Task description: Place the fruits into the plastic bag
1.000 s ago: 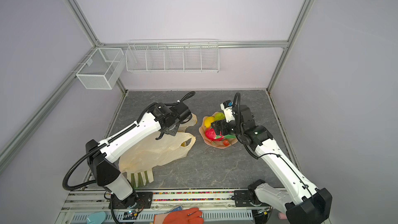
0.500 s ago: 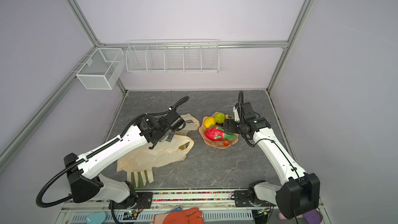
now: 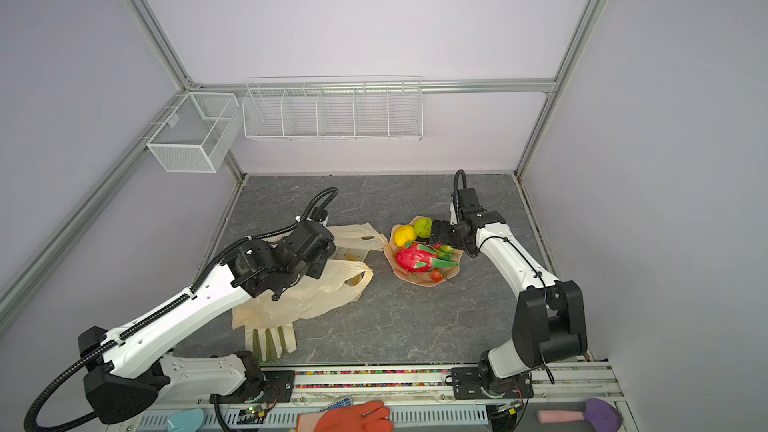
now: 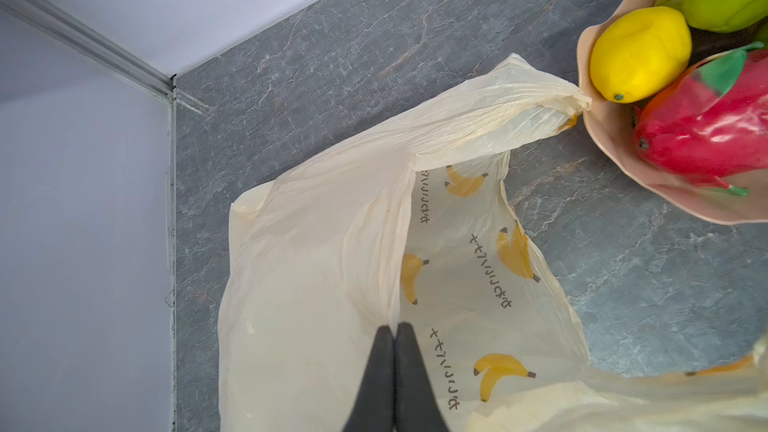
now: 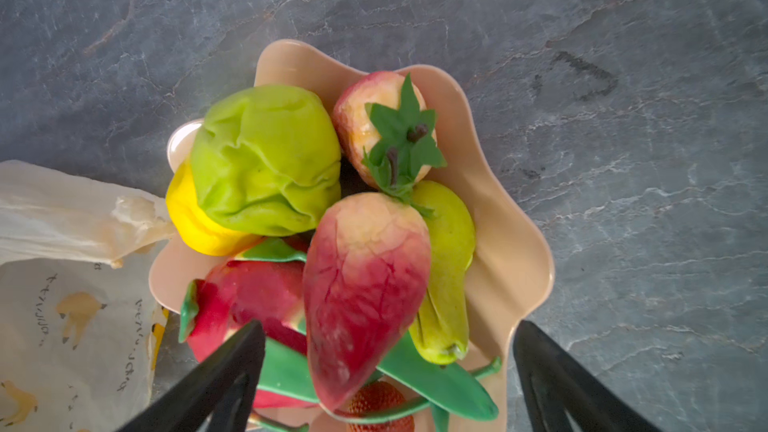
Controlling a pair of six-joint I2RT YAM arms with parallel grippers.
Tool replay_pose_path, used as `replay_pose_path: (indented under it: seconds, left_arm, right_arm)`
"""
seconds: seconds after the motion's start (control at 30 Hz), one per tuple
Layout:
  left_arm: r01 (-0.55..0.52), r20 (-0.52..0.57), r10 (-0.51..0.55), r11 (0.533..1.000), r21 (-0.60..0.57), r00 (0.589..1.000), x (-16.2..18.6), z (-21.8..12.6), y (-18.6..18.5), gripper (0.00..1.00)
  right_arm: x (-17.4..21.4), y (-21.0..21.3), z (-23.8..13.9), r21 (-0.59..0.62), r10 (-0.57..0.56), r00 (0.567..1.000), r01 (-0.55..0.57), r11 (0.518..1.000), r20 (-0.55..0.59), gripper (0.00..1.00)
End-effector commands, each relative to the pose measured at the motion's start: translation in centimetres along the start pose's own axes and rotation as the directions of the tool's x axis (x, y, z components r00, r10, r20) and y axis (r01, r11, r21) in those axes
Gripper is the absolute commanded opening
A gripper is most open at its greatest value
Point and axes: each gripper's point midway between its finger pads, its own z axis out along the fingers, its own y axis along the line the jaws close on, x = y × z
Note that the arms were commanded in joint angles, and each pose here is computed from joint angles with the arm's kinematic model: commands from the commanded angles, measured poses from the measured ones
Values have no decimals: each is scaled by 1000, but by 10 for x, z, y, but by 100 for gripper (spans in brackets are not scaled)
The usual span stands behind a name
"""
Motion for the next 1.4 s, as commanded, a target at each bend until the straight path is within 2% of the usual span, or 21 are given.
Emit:
replay_pose_path:
  seconds: [0.0,0.27,0.67,0.87,1.17,1.37]
  left_arm:
    - [-7,51,4,999,51,999,-5,-5,-7,0]
    - [-13,35,12,1000,26,999,9,-5,1,0]
    - [-16,52,21,996,-93,998,9,-23,34,0]
    - [-28,85,37,995,-100,996,5,-31,41,0]
    - [-28,128,46,989,-144,991,-3,-37,51,0]
    - [4,156,18,990,-138,988,-4,-39,52,0]
  right_arm:
    - [-14,7,3,-31,32,999,-31,999,29,93]
    - [-14,3,15,-10,48,999,-48,999,12,85]
    - [-14,5,24,-15,57,998,-57,998,4,71]
    - [-13,7,25,-21,59,998,-59,998,-3,63]
    - [-22,15,0,-44,63,997,-61,997,42,54]
    - [-30,26,-24,-89,57,994,-49,995,88,44]
